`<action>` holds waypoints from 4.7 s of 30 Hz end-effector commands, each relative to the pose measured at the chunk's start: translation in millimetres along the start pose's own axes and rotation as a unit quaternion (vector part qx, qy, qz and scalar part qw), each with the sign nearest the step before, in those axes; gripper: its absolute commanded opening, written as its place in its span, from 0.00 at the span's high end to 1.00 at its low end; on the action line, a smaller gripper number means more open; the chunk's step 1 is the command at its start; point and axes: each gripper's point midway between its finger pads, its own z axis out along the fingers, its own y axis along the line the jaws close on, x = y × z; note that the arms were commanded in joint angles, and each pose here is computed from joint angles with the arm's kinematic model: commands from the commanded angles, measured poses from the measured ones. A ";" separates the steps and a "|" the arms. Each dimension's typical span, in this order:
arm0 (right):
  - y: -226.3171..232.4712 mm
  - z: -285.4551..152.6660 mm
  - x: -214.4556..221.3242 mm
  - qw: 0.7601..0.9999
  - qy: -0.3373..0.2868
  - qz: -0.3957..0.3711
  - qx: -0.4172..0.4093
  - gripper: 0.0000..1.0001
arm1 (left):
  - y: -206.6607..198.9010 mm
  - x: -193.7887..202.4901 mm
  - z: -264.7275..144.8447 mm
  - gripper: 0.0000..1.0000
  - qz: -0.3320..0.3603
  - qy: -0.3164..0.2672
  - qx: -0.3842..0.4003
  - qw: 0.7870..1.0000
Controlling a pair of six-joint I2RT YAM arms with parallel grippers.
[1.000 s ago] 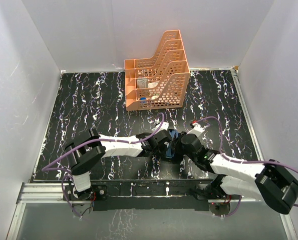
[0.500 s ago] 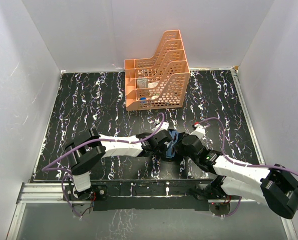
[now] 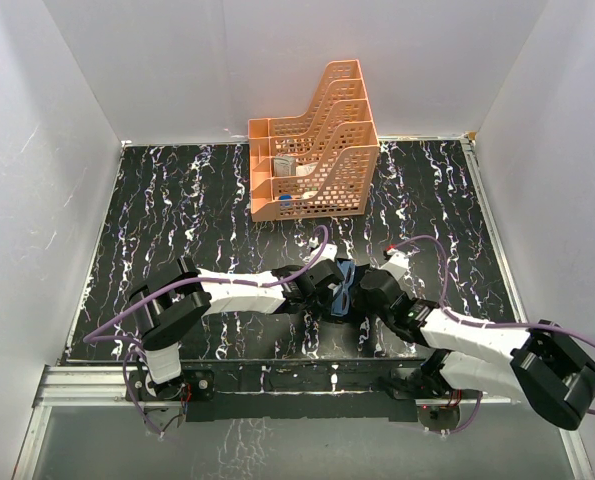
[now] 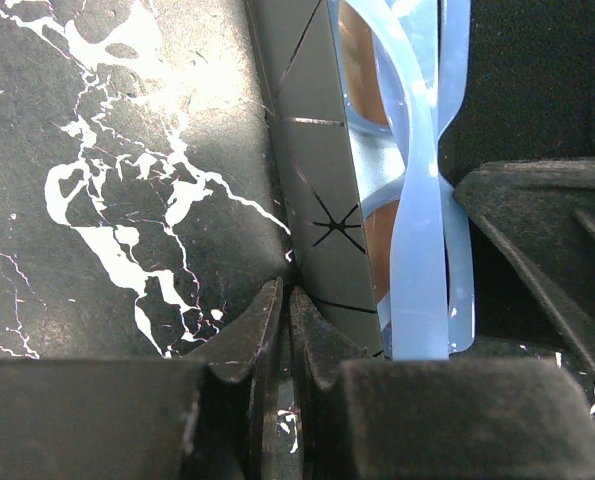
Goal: Organize the sunglasses
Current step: Place the sunglasses in the sunglasses case, then close the sunglasses case at the center of the board.
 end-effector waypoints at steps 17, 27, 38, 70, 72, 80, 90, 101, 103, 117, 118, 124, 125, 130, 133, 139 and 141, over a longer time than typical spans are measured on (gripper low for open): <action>31.4 22.2 -2.9 0.999 -0.009 -0.001 -0.043 1.00 | -9.3 1.1 0.6 0.94 0.008 0.006 0.007 1.000; 41.4 23.5 -11.5 0.999 -0.013 -0.006 -0.043 1.00 | -7.3 1.1 -1.0 0.94 0.007 0.004 0.005 1.000; 57.9 -5.4 -41.7 0.996 -0.037 -0.043 -0.064 0.98 | 0.8 1.9 -3.3 0.94 0.007 0.000 -0.009 1.000; 43.2 41.5 -57.6 0.994 -0.079 -0.069 0.009 1.00 | 53.8 -42.3 13.5 0.94 -0.040 -0.033 -0.058 0.997; 42.3 46.3 -57.3 0.994 -0.079 -0.068 0.011 1.00 | 50.8 -43.3 14.8 0.94 -0.040 -0.034 -0.052 0.997; 51.6 57.2 -51.5 0.995 -0.064 -0.072 -0.005 1.00 | 44.5 -43.9 18.7 0.94 -0.041 -0.034 -0.038 0.998; 50.4 52.5 -51.5 0.996 -0.060 -0.069 -0.003 1.00 | 41.0 -44.8 21.6 0.94 -0.039 -0.031 -0.034 0.998; 52.1 1.9 -93.9 0.990 -0.113 -0.078 -0.009 1.00 | 42.8 -44.6 17.3 0.94 -0.041 -0.033 -0.034 0.998; 43.1 -1.7 -96.2 0.990 -0.116 -0.075 0.004 1.00 | 42.3 -44.7 16.6 0.94 -0.041 -0.034 -0.032 0.998; -16.7 7.5 -72.2 0.989 -0.099 -0.062 0.086 1.00 | 38.4 -37.3 10.7 0.94 -0.042 -0.024 -0.022 0.999; -16.8 7.4 -72.1 0.990 -0.099 -0.062 0.085 1.00 | 38.4 -36.1 11.3 0.94 -0.041 -0.023 -0.022 0.999; -20.3 9.5 -69.3 0.990 -0.090 -0.055 0.093 1.00 | 34.7 -38.1 10.1 0.94 -0.038 -0.024 -0.019 0.999; -20.4 10.7 -67.0 0.991 -0.083 -0.055 0.094 1.00 | 33.7 -38.0 9.8 0.94 -0.038 -0.024 -0.018 0.999; -14.2 17.0 -54.1 0.994 -0.055 -0.053 0.074 1.00 | 29.1 -38.5 8.1 0.94 -0.036 -0.024 -0.013 0.999; -10.6 19.5 -48.1 0.996 -0.045 -0.049 0.061 1.00 | 27.9 -37.9 8.0 0.94 -0.035 -0.023 -0.012 0.999; 1.0 20.6 -42.0 0.998 -0.033 -0.044 0.025 1.00 | 20.6 -38.4 9.2 0.94 -0.032 -0.023 -0.004 0.999; 6.4 19.7 -40.1 0.999 -0.028 -0.041 0.010 1.00 | 19.1 -38.6 10.3 0.94 -0.031 -0.022 -0.004 0.999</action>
